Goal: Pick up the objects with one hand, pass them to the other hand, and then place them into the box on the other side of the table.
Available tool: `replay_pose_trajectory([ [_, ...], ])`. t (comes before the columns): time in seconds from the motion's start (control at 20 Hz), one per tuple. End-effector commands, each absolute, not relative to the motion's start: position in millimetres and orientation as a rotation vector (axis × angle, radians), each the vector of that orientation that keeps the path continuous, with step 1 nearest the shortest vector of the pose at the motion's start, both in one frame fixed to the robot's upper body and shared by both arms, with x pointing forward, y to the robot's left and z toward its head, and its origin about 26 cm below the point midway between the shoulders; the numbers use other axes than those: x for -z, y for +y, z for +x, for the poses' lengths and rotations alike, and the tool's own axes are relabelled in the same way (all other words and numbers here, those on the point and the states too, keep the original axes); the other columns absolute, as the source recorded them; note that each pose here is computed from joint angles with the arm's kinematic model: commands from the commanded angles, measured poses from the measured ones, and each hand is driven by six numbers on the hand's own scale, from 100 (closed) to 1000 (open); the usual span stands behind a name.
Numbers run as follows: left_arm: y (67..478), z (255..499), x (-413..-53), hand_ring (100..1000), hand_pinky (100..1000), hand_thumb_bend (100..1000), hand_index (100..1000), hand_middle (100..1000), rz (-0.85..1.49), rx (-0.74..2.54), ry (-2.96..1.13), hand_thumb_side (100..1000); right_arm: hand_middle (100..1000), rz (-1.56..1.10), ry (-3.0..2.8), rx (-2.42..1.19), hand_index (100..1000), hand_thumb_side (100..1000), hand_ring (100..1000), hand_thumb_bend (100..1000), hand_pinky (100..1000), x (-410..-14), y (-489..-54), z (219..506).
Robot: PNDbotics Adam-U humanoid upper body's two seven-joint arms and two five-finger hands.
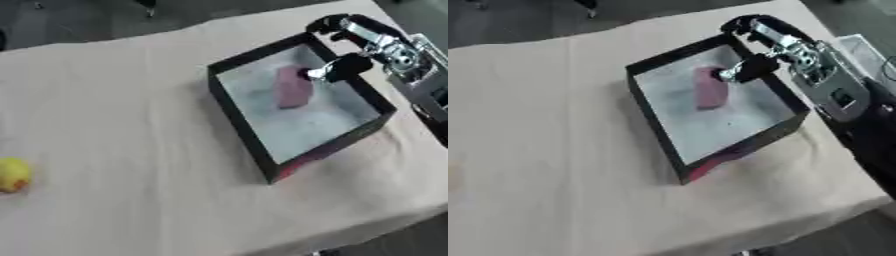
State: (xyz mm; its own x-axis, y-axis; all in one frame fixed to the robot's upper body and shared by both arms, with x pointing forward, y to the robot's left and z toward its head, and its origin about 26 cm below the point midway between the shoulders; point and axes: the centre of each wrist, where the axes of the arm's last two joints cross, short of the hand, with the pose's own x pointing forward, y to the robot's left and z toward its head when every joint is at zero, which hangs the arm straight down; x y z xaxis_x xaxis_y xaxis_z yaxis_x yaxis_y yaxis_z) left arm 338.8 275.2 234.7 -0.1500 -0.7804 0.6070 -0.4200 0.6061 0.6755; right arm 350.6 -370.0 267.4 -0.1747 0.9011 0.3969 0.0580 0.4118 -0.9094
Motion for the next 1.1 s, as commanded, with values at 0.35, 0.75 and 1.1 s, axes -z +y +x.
replay_pose_trajectory([
  [0.35,287.2,335.6,-248.6,799,854,544,789,743,1.045,0.410,-1.790,405,889,-0.938,-1.676,-0.839,864,272,927,194,903,-295.8,-372.9,343.8],
  [0.75,307.7,338.2,-261.1,825,872,555,816,774,1.092,0.475,-1.704,420,890,-0.836,-1.884,-0.711,877,280,912,201,897,-319.9,-352.2,340.6],
  [1.1,329.0,344.1,-280.9,836,875,558,826,784,1.124,0.570,-1.599,430,870,-0.749,-1.985,-0.630,861,256,890,303,885,-335.6,-344.3,337.0],
])
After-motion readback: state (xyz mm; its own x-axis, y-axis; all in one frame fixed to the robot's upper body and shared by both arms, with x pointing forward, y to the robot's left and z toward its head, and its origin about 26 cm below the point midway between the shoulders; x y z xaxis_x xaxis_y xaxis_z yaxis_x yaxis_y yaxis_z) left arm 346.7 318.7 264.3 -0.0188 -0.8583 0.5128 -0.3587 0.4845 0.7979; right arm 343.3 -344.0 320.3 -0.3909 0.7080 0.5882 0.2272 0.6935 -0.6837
